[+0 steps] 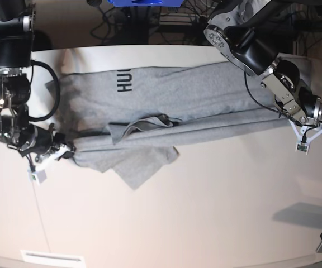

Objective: Fold the T-shirt properly

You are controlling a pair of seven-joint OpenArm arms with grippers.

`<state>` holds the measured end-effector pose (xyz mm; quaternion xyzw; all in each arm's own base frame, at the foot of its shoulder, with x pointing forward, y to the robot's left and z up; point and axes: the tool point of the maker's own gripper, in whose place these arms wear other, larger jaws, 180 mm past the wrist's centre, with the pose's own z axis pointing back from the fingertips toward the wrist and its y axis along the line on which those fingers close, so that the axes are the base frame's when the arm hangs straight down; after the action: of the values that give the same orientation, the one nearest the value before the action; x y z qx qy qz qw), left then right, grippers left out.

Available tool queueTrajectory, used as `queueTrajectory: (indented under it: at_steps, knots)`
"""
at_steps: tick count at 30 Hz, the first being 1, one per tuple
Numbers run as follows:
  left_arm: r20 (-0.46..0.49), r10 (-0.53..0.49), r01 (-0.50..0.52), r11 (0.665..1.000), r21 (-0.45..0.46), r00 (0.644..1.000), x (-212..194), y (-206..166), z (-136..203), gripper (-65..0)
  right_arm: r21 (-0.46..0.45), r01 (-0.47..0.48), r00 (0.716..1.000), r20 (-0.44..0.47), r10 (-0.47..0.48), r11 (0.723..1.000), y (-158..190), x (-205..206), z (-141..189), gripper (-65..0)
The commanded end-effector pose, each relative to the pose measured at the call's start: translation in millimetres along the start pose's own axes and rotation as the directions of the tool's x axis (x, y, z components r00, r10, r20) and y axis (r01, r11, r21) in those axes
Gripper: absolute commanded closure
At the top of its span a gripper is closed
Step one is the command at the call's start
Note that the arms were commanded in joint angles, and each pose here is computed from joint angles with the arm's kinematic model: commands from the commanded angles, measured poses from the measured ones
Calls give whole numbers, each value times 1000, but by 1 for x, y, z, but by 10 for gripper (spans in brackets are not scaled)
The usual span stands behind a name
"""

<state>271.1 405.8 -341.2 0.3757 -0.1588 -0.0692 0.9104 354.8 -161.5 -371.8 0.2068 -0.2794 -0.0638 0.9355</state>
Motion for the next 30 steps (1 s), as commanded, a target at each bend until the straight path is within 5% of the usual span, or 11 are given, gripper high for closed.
queueTrajectory:
  at_steps: [1, 26, 30]
  knots:
    - [2, 16, -16, 997, 78, 1000, 6, 27, 6, 0, -26, -28, 996, 85, 30, 999, -3, 27, 13, 0]
    - [-47, -146, 147, 989, 23, 988, -27, -13, 1, -3, -26, 8, 1000, 20, -7, 1000, -8, -16, 4, -4]
    - [-35, -177, 178, 984, 26, 984, -21, -16, 4, -22, -27, 8, 1000, 29, -8, 1000, -8, -15, 4, -80]
